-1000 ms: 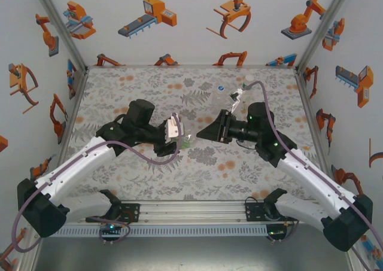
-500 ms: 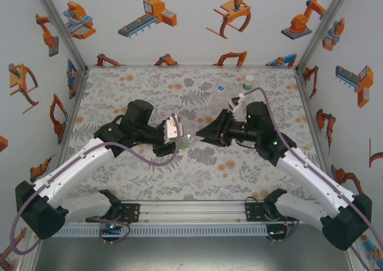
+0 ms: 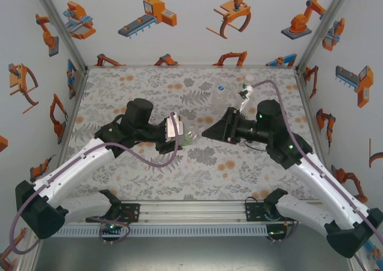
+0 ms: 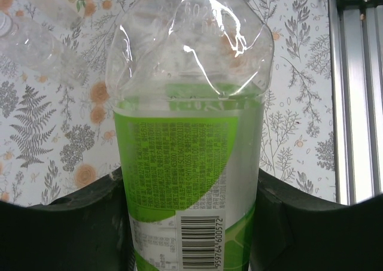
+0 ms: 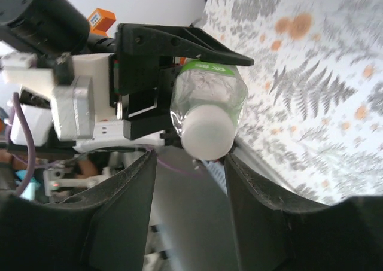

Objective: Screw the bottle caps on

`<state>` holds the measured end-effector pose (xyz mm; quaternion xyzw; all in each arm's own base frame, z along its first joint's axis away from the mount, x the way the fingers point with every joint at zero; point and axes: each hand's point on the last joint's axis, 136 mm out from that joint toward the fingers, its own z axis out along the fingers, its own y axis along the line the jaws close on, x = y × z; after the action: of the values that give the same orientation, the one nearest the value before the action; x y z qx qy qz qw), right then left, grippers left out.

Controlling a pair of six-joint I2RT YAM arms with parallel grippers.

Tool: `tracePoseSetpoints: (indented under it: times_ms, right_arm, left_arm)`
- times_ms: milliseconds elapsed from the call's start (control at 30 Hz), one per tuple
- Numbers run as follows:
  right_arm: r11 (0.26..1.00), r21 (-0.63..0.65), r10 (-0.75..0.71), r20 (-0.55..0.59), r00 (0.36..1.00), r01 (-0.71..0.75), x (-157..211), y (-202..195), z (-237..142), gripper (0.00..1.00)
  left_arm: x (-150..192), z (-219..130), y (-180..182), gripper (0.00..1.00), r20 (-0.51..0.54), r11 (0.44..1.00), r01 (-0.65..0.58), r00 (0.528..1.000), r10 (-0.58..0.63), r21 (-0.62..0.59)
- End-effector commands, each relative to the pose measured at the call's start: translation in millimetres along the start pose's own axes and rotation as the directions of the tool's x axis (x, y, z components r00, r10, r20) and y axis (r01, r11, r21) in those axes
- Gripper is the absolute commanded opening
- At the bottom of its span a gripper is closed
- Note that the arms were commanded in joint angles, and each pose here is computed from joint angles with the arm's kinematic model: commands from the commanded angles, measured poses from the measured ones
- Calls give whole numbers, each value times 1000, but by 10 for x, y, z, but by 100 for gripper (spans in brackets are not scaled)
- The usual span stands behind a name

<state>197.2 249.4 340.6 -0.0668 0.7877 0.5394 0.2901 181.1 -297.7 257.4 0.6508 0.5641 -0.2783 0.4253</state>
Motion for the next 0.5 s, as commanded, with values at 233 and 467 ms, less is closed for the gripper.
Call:
tracePoseSetpoints:
  times_ms: [233,467]
  right_arm:
    - [694,-113,-691,173,702,711,-57,596,-338,47]
    - [350,-238,-901,177,395,906,222,675,-290,43]
  left_arm:
    - [-99,-9,-87,0,48,999,-3,999,0,53]
    - [-146,-28,-184,0,75,994,-14,997,6,104]
